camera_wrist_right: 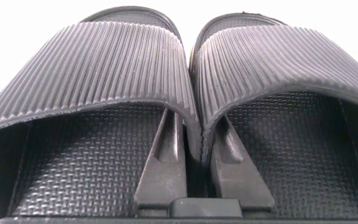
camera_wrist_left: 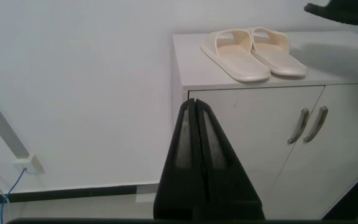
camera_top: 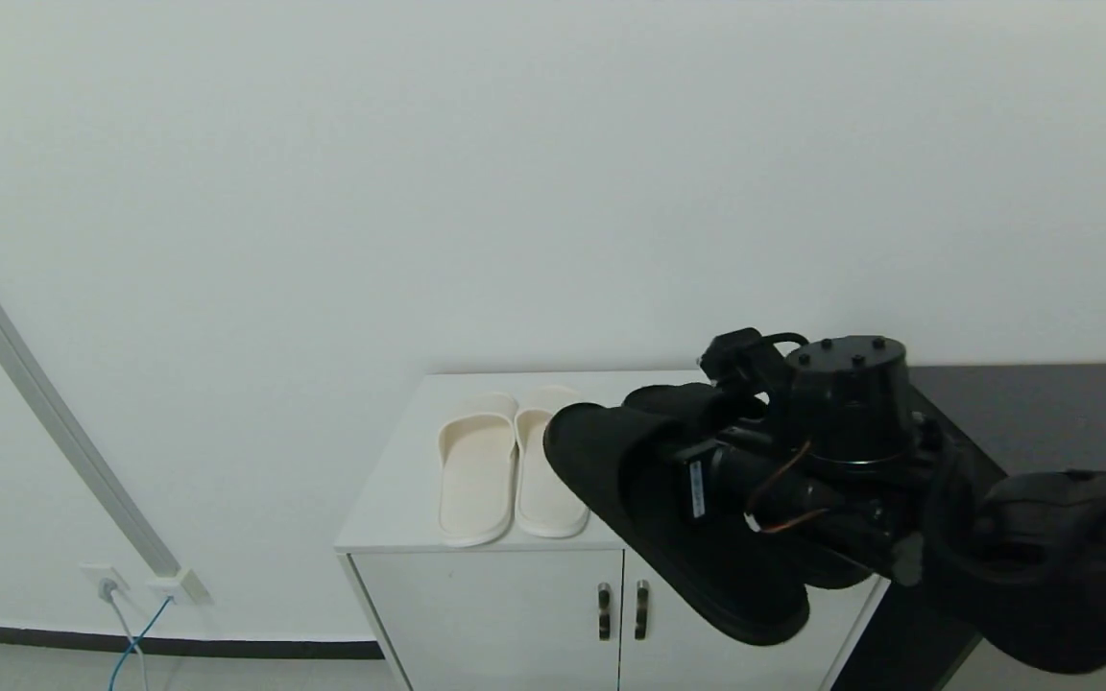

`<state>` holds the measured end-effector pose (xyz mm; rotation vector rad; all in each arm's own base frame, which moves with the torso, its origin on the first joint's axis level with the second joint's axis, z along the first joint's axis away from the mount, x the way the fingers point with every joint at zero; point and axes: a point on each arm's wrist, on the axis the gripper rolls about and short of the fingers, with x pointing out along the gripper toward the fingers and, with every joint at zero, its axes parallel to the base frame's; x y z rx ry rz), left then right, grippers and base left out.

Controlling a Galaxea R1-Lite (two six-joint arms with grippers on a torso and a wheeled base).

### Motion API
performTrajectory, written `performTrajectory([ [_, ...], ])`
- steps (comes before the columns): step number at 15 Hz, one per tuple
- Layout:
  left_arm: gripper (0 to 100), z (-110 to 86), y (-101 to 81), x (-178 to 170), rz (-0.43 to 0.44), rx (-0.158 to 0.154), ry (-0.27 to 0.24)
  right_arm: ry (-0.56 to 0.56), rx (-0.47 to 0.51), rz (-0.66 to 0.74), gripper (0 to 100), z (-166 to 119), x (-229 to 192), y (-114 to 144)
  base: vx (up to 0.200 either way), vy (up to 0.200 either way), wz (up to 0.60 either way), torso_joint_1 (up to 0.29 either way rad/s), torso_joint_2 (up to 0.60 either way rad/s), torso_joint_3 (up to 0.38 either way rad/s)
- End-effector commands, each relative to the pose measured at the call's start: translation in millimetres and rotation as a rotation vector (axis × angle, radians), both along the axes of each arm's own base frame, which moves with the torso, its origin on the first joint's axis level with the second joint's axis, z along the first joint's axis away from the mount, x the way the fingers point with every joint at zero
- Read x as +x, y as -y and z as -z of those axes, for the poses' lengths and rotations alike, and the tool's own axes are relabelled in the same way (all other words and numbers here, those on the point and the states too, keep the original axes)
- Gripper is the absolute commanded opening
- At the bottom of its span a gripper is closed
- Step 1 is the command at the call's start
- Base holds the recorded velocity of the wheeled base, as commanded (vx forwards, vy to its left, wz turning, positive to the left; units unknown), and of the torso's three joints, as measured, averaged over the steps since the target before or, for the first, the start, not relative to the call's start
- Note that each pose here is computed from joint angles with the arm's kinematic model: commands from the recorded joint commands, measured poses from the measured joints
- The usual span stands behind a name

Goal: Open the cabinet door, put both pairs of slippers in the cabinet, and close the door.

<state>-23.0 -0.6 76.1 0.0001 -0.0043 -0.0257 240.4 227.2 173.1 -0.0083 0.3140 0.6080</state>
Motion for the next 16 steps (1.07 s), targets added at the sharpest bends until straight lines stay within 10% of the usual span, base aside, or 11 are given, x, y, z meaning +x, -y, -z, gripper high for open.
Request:
performTrajectory([
  [1,0,0.0,0.0,0,-0.001,0.0,-0.001,0.05,0.02,-0.12,0,-21,-29,24,0.0,0.0,0.0,0.0,0.0,0.0],
  [16,0,0.0,0.0,0,-0.001,0.0,-0.001,0.167,-0.143,-0.373,0,-2,-36,51,-0.053,0.0,0.0,0.002,0.0,0.001],
])
